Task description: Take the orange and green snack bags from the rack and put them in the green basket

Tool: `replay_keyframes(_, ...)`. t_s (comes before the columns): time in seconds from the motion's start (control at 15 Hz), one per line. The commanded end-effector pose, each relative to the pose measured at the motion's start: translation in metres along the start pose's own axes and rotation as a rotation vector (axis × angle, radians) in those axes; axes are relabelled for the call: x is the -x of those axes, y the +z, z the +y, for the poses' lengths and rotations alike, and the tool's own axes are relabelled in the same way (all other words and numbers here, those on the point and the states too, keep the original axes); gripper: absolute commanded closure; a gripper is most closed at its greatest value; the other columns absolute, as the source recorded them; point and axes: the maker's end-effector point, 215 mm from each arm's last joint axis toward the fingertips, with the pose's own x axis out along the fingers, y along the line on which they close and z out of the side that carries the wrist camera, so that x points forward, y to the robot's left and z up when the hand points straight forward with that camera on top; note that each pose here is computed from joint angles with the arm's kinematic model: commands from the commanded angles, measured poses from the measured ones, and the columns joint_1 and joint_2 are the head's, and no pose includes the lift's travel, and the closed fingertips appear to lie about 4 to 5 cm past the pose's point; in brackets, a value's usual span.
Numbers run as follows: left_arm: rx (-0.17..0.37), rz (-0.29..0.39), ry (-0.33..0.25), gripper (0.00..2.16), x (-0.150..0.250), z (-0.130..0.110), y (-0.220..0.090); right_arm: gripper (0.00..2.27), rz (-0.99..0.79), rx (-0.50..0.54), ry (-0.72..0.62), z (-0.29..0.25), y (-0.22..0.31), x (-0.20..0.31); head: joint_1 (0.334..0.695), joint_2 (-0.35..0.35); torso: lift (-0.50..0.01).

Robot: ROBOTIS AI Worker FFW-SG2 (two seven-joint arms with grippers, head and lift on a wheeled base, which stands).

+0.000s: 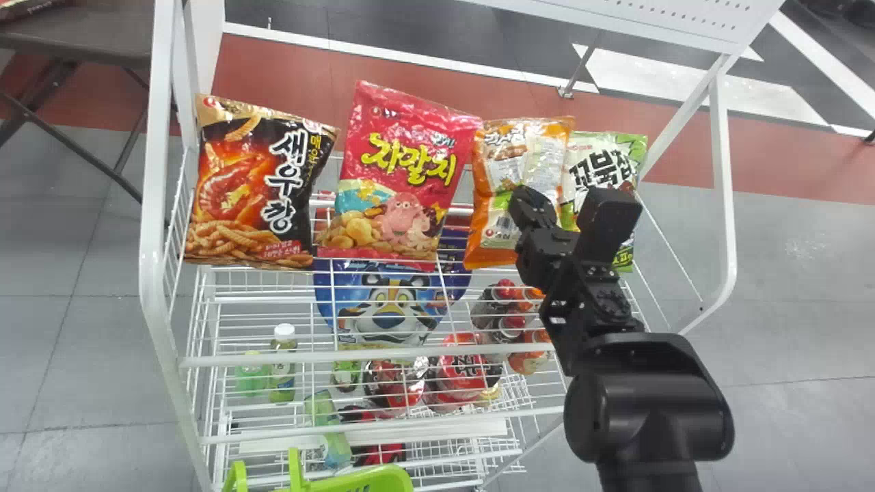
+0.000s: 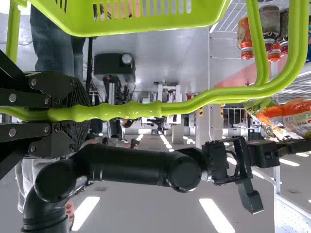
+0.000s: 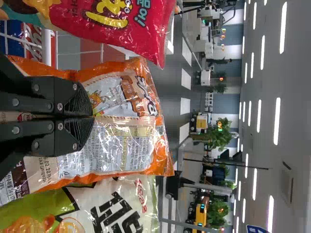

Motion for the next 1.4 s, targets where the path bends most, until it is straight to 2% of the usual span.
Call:
replay_keyframes(0.0, -0.001, 0.003, -0.002, 2.12, -0.001, -0.002, -0.001, 2.25, -0.008, 0.008, -0.023, -0.005, 0.002, 0.012, 0.695, -0.35, 0.0)
replay_keyframes(0.4, -0.011, 0.013, -0.007, 2.12, -0.003, -0.007, 0.0, 2.25, -0.048, -0.002, -0.028, -0.009, 0.026, 0.053, 0.695, -0.35, 0.0)
replay_keyframes(0.73, -0.03, 0.017, -0.011, 2.12, -0.003, -0.015, 0.002, 2.25, -0.105, -0.018, -0.08, -0.038, 0.061, 0.098, 0.695, -0.35, 0.0)
replay_keyframes(0.87, -0.031, 0.016, -0.01, 2.12, -0.003, -0.016, 0.003, 2.25, -0.107, -0.057, -0.002, -0.031, 0.068, 0.117, 0.695, -0.35, 0.0)
replay_keyframes(1.07, -0.032, 0.008, -0.002, 2.12, -0.003, -0.013, 0.006, 2.25, -0.014, -0.087, 0.102, 0.0, 0.054, 0.145, 0.695, -0.35, 0.0)
replay_keyframes(1.33, -0.042, 0.006, 0.007, 2.12, -0.004, -0.011, 0.006, 2.25, 0.262, -0.14, 0.248, 0.048, -0.007, 0.179, 0.695, -0.35, 0.0)
